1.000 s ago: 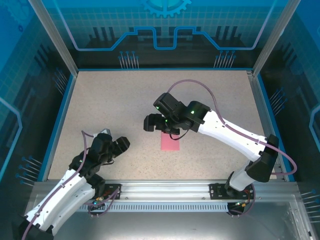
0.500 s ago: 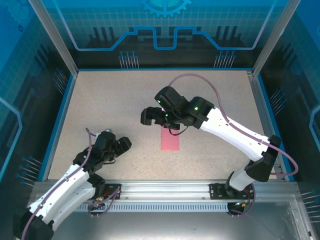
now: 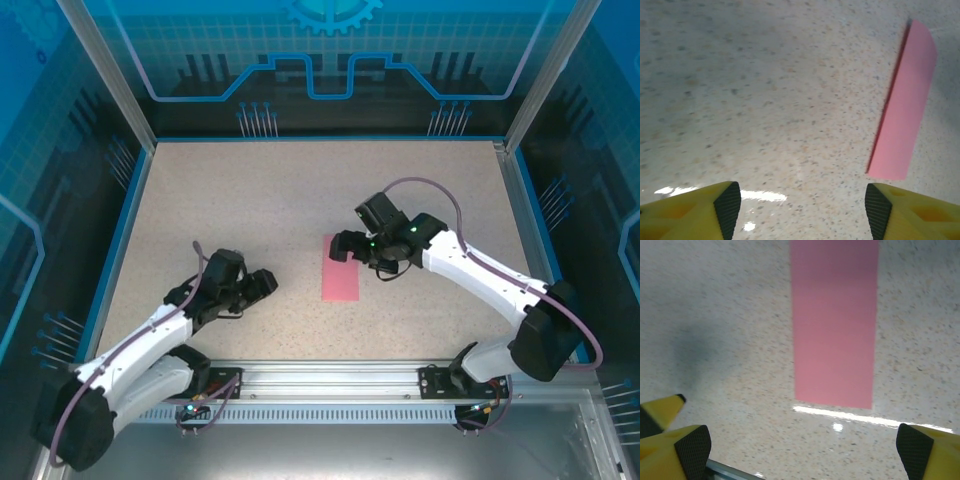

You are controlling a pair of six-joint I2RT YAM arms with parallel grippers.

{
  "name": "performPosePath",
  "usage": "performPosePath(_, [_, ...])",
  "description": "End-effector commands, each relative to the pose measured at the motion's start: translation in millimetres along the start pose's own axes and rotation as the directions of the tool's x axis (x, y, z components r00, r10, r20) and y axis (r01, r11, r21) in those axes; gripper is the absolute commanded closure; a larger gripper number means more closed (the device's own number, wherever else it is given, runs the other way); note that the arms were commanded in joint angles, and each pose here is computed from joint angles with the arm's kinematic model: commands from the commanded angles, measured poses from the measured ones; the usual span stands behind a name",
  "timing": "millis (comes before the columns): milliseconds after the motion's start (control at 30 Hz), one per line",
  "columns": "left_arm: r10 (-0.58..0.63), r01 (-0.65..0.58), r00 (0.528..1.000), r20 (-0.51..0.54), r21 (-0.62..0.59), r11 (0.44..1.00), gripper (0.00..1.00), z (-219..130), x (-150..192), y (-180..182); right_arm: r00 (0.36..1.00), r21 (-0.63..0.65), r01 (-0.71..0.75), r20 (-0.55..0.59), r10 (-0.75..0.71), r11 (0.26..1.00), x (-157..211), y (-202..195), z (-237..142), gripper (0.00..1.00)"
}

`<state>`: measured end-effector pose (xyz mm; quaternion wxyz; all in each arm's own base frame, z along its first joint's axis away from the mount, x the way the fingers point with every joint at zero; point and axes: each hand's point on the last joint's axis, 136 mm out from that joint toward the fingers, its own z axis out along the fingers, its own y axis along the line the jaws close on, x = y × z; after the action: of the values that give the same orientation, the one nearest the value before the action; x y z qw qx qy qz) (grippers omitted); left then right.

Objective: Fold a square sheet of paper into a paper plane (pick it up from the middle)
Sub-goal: Third fold the triangle at the center of the table.

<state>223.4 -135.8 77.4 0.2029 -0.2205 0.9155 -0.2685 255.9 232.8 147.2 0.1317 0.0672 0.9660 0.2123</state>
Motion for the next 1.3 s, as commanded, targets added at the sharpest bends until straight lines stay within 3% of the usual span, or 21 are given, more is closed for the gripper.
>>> performPosePath(0, [0.061, -0.058, 0.998, -0.022, 0.135, 0.989, 0.34, 3.5, -4.6, -51.4, 0.999, -0.112, 0.007, -0.034, -0.011, 0.994, -3.4, -3.4, 6.6, 0.03])
performPosePath(100, [0.116, -0.106, 0.992, -0.057, 0.147, 0.983, 0.40, 20.4, -4.6, -82.9, 0.997, -0.133, 0.001, -0.075, -0.011, 0.991, -2.8, -14.5, 18.4, 0.11])
performPosePath(233, [0.167, -0.150, 0.977, -0.132, 0.130, 0.980, 0.56, 55.2, -7.3, -114.8, 0.994, -0.136, -0.008, -0.107, -0.007, 0.991, 0.4, -28.8, 31.1, 0.16])
performPosePath(400, [0.184, -0.160, 0.968, -0.171, 0.146, 0.976, 0.60, 92.3, -18.9, -144.6, 0.992, -0.139, -0.060, -0.115, 0.044, 0.989, 1.9, -45.6, 43.1, 0.20])
performPosePath(567, [0.184, -0.152, 0.963, -0.199, 0.164, 0.975, 0.61, 116.4, -22.6, -159.1, 0.993, -0.113, -0.080, -0.098, 0.069, 0.990, 11.4, -59.7, 52.2, 0.18])
performPosePath(667, [0.195, -0.160, 0.958, -0.209, 0.172, 0.972, 0.59, 125.3, -23.1, -164.0, 1.000, -0.089, -0.001, -0.010, 0.000, 0.996, 10.6, -60.3, 47.0, 0.03])
performPosePath(767, [0.206, -0.166, 0.951, -0.231, 0.180, 0.969, 0.59, 133.7, -21.5, -167.1, 0.997, -0.081, 0.066, 0.049, -0.062, 0.995, 9.7, -56.5, 38.4, 0.01])
performPosePath(833, [0.204, -0.167, 0.949, -0.238, 0.166, 0.972, 0.60, 137.9, -21.3, -163.4, 0.999, -0.024, 0.035, 0.017, -0.035, 0.999, 13.5, -66.4, 32.4, 0.01])
performPosePath(1133, [0.221, -0.182, 0.940, -0.259, 0.165, 0.969, 0.65, 144.5, -23.6, -157.4, 1.000, -0.152, -0.005, 0.023, 0.008, 0.988, 21.4, -59.1, 46.5, 0.14])
performPosePath(1267, [0.213, -0.168, 0.934, -0.286, 0.176, 0.970, 0.66, 151.7, -25.6, -158.0, 0.999, -0.207, -0.017, -0.040, 0.009, 0.978, 25.6, -48.0, 58.5, 0.28])
